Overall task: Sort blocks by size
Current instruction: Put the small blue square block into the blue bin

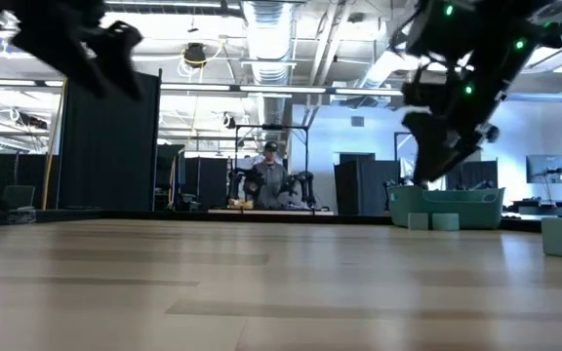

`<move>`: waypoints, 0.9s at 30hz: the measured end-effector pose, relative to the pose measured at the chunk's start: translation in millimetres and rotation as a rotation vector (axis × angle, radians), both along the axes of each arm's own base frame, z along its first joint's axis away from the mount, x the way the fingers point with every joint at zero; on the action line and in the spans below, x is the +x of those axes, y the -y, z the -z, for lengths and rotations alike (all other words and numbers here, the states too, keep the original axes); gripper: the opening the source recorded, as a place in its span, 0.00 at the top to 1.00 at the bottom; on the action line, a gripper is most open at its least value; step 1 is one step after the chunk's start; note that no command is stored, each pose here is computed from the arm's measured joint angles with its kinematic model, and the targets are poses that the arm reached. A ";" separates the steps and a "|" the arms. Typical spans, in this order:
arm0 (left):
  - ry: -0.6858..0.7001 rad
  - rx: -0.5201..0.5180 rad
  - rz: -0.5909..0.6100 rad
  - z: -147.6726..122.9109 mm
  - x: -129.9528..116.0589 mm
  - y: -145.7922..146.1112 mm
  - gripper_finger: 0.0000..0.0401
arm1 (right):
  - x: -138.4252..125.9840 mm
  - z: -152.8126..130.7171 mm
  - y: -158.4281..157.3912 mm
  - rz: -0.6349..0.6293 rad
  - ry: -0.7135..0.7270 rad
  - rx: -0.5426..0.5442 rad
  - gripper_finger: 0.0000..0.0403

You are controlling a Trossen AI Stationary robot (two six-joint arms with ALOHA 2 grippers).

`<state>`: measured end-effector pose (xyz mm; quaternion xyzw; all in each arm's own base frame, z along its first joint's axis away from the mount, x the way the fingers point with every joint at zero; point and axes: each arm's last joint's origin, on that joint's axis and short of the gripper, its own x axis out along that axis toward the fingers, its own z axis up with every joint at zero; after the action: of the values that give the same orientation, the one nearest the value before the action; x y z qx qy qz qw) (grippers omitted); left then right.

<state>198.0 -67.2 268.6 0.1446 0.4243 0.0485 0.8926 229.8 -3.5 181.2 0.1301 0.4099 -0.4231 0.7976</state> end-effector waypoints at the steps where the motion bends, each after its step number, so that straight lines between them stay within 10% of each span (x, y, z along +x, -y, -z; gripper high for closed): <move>1: 0.020 0.010 0.003 0.2 3.5 -3.4 0.27 | -3.3 1.1 3.9 0.036 -0.023 0.005 0.42; 17: 0.178 -0.050 0.067 23.7 27.2 -39.2 0.27 | -33.5 5.5 58.0 0.390 -0.186 0.068 0.42; 27: 0.198 -0.058 0.080 28.7 28.5 -44.4 0.27 | -38.2 14.7 99.2 0.370 -0.117 0.162 0.42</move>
<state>226.5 -22.7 239.9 0.1302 0.3292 0.0145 0.9351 191.6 -102.7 166.5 0.2419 0.4571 -0.5349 0.6682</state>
